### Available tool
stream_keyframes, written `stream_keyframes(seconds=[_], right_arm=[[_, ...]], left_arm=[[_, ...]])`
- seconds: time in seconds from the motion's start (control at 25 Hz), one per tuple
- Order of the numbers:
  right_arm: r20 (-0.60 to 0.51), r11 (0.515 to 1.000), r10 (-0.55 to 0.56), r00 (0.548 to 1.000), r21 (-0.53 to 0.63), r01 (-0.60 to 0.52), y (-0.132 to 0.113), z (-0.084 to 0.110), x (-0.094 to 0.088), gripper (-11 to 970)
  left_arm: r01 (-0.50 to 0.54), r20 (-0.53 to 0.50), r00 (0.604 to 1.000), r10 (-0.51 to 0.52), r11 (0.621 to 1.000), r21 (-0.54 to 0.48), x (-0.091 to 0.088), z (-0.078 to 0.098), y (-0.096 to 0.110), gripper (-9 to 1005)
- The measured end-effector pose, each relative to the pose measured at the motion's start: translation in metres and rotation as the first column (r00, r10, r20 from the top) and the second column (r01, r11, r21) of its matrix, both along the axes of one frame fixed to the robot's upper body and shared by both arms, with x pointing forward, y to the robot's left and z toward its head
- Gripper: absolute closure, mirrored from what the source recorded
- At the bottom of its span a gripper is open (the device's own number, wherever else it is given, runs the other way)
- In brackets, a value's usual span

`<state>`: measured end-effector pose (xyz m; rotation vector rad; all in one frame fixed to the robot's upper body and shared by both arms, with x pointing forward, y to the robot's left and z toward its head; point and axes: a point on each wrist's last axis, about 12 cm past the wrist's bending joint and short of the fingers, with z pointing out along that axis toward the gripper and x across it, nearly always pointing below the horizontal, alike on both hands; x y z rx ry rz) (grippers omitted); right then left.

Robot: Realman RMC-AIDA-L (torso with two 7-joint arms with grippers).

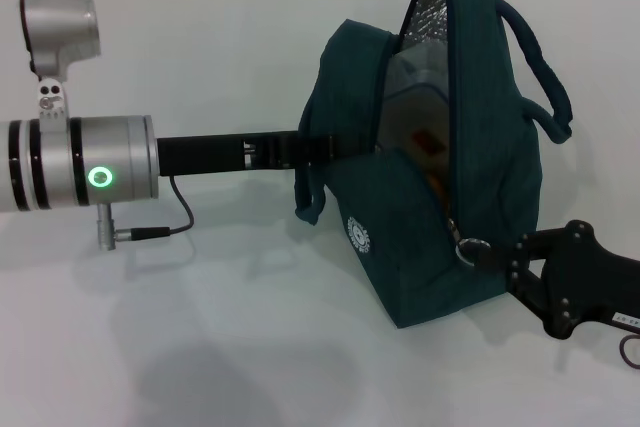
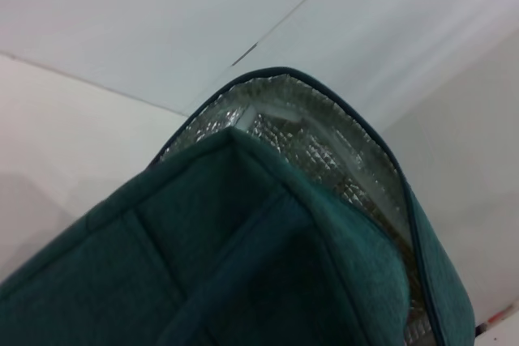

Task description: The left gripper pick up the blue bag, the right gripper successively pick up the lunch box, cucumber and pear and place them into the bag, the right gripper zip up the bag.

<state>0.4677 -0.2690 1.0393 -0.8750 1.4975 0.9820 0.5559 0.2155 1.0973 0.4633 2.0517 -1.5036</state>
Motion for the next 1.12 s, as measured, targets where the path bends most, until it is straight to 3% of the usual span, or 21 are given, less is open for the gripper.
stream_keyframes(seconds=[0.24, 0.32, 0.56, 0.88, 1.12], right_arm=[[0.029, 0.999, 0.004, 1.0, 0.032, -0.005, -0.003, 0.004, -0.004, 952], [0.033, 0.999, 0.002, 0.999, 0.039, -0.004, -0.005, 0.005, -0.005, 952], [0.067, 0.997, -0.017, 0.998, 0.075, 0.012, -0.01, 0.012, -0.004, 952], [0.151, 0.992, -0.017, 0.988, 0.125, -0.002, -0.003, 0.032, 0.017, 952], [0.245, 0.981, -0.006, 0.97, 0.188, -0.041, 0.011, 0.056, 0.041, 952]], left_arm=[[-0.002, 0.075, 0.997, 0.002, 1.0, 0.013, -0.001, -0.001, 0.005, 937], [-0.002, 0.091, 0.996, 0.001, 1.0, 0.018, -0.001, 0.0, 0.006, 707], [-0.02, 0.167, 0.986, 0.014, 0.999, 0.037, -0.001, 0.006, 0.016, 465], [-0.128, 0.29, 0.946, 0.145, 0.989, -0.076, -0.008, 0.013, 0.038, 345], [-0.205, 0.308, 0.923, 0.23, 0.972, -0.111, -0.015, 0.009, 0.056, 303]])
